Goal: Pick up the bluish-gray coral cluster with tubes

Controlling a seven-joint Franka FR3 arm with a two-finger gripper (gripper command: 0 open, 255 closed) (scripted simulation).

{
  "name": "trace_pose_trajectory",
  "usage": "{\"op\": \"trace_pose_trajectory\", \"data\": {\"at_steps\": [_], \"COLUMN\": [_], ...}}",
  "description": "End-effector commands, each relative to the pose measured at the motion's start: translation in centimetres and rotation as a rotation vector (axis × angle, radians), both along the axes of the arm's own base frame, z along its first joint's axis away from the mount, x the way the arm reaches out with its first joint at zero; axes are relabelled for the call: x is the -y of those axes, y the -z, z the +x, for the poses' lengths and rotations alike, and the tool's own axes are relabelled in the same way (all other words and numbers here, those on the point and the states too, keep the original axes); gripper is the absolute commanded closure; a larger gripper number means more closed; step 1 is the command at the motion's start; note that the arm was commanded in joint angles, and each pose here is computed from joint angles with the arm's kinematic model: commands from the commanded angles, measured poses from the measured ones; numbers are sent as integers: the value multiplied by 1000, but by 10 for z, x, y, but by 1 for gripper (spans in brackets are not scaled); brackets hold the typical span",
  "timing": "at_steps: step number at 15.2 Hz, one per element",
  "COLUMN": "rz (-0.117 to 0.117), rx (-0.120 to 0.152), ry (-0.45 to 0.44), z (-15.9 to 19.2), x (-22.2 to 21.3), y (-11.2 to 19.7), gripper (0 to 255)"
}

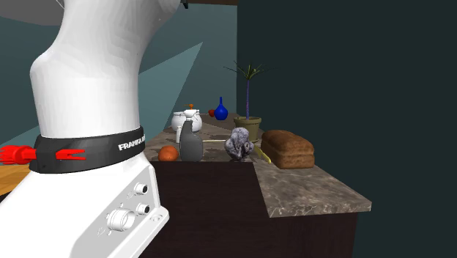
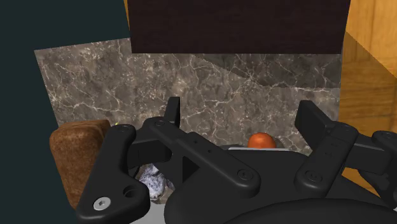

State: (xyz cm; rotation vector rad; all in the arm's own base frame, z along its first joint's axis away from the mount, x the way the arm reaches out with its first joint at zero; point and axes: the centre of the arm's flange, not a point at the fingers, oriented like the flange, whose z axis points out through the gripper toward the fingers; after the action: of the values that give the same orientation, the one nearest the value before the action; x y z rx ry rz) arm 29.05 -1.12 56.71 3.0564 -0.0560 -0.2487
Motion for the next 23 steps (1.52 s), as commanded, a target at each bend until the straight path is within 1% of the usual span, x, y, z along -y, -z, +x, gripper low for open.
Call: {"op": "trace_pose_trajectory", "data": {"at_steps": [1, 23], "rz": [0, -42], "rx": [0, 44], "ry": [0, -1], "z": [0, 165], "x": [0, 90], "y": [0, 213], "gripper": [0, 0]}}
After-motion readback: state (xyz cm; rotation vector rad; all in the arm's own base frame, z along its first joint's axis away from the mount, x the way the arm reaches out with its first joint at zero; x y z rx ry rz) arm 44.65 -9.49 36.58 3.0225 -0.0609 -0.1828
